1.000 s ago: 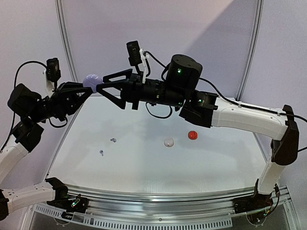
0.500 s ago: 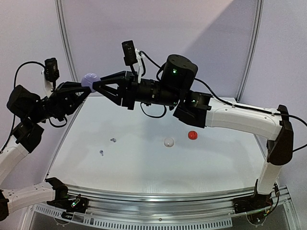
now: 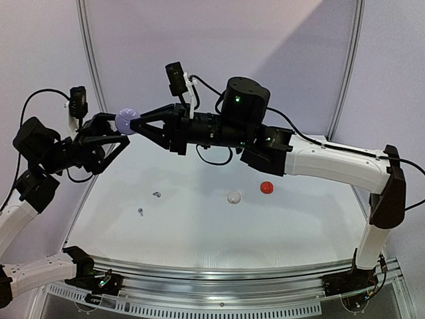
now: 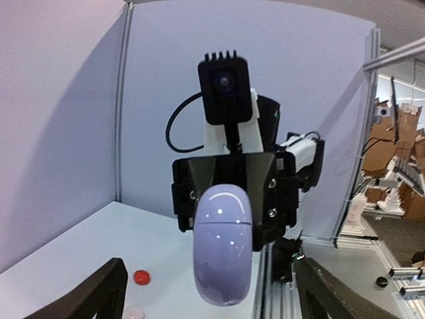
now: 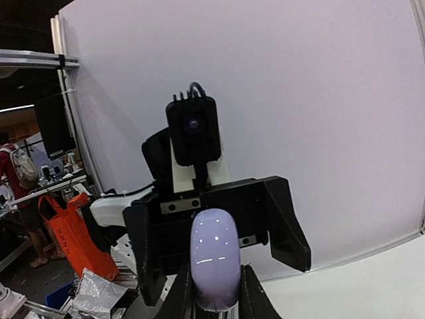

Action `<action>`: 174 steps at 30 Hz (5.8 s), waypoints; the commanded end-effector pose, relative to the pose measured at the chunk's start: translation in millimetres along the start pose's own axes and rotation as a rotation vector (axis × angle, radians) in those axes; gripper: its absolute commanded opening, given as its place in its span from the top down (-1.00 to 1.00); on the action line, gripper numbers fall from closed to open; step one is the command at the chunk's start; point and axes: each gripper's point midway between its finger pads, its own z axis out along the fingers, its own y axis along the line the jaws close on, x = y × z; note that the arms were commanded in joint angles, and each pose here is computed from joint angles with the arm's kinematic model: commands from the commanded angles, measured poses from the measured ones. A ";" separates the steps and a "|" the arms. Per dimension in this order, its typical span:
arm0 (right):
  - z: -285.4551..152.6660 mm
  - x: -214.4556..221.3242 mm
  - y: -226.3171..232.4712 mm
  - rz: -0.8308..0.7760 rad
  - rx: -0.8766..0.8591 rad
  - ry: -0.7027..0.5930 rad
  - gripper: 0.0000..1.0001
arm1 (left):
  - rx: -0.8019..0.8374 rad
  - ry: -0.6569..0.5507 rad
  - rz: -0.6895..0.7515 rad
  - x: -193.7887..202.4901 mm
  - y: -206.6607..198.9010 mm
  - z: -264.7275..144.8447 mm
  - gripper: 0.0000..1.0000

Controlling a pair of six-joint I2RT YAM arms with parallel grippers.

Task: Insert the wireless bluetooth earbuds into the charging case
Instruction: Pass from the left arm to the right, then move the left earbud to the corner of the board, then move the right earbud to the corner of the board.

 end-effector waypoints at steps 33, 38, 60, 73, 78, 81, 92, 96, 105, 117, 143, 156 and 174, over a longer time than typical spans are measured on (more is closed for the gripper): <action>-174.1 57.7 -119.7 0.166 0.660 0.105 1.00 | 0.014 1.465 0.049 371.2 256.7 -104.6 0.00; -174.9 57.5 -118.9 0.167 0.662 0.107 1.00 | 0.032 1.492 0.013 385.1 254.9 -109.9 0.19; -172.9 58.2 -117.3 0.176 0.651 0.115 1.00 | 0.026 1.447 -0.123 396.8 213.7 -93.7 0.94; -177.1 63.4 -116.4 0.191 0.661 0.132 1.00 | 0.015 1.366 -0.389 422.3 109.4 -32.4 0.85; -180.1 63.9 -115.4 0.191 0.666 0.136 1.00 | 0.000 1.382 -0.439 436.9 87.1 -15.6 0.74; -182.2 64.0 -114.3 0.192 0.671 0.139 1.00 | 0.052 1.391 -0.460 440.2 68.7 -6.0 0.59; -188.9 58.7 -109.9 0.182 0.687 0.132 1.00 | 0.173 1.401 -0.602 432.0 29.4 -2.5 0.27; -188.4 56.5 -109.9 0.175 0.686 0.130 1.00 | 0.191 1.388 -0.622 426.9 24.2 -2.1 0.27; -185.0 54.1 -109.9 0.168 0.676 0.129 1.00 | 0.090 1.206 -0.489 351.1 65.5 2.5 0.28; -180.3 54.6 -110.2 0.169 0.657 0.129 1.00 | -0.421 1.420 -0.228 328.5 185.9 -175.8 -0.08; -183.0 56.9 -109.1 0.219 0.673 0.146 1.00 | -0.671 1.340 -0.744 377.0 195.5 -160.4 0.15; -181.8 58.5 -111.4 0.208 0.677 0.155 1.00 | -0.571 1.367 -0.789 389.4 175.3 -137.2 0.43; -185.4 57.1 -112.0 0.205 0.696 0.152 1.00 | -0.392 1.347 -0.697 375.8 149.5 -81.4 0.33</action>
